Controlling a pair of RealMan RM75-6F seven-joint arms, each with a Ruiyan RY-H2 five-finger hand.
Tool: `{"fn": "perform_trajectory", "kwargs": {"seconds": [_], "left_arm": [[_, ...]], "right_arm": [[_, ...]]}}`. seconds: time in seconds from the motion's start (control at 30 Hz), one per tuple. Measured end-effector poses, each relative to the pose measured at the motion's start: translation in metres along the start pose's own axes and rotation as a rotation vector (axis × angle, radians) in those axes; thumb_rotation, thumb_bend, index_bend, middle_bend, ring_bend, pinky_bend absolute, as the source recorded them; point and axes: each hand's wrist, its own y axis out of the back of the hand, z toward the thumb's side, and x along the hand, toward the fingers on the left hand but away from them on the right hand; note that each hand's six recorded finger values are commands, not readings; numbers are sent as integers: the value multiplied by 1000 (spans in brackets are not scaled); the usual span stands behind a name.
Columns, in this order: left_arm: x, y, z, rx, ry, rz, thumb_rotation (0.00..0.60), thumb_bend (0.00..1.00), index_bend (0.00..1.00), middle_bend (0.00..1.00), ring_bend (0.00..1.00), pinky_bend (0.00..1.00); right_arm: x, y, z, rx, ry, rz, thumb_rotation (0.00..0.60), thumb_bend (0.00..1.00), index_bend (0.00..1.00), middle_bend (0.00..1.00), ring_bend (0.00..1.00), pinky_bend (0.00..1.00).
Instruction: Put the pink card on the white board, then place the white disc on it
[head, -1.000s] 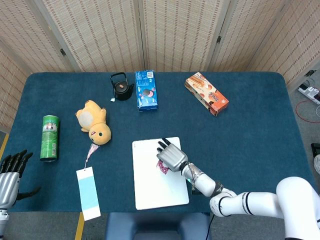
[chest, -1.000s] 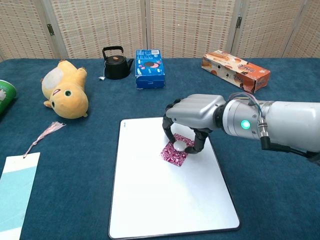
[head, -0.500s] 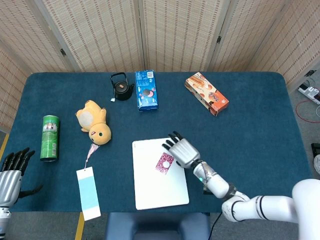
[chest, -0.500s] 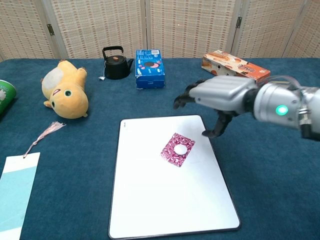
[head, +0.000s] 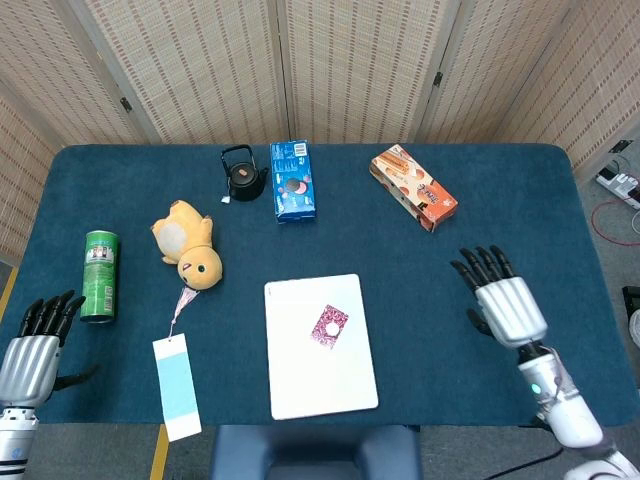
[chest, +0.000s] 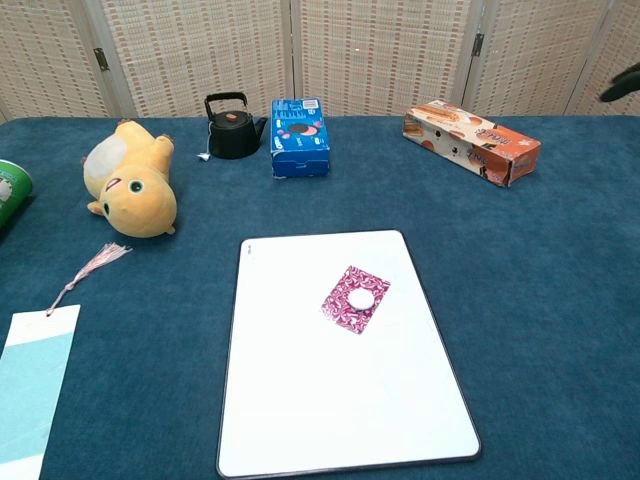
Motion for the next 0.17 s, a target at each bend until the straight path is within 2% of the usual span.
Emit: {"fn": "perform_trajectory", "kwargs": {"seconds": [0.17], "left_arm": [[-2, 0, 6, -8, 4, 14, 600, 135, 114, 73, 95, 0]], "right_arm": [[48, 2, -25, -63, -74, -28, 600, 350, 120, 59, 0, 0]]}}
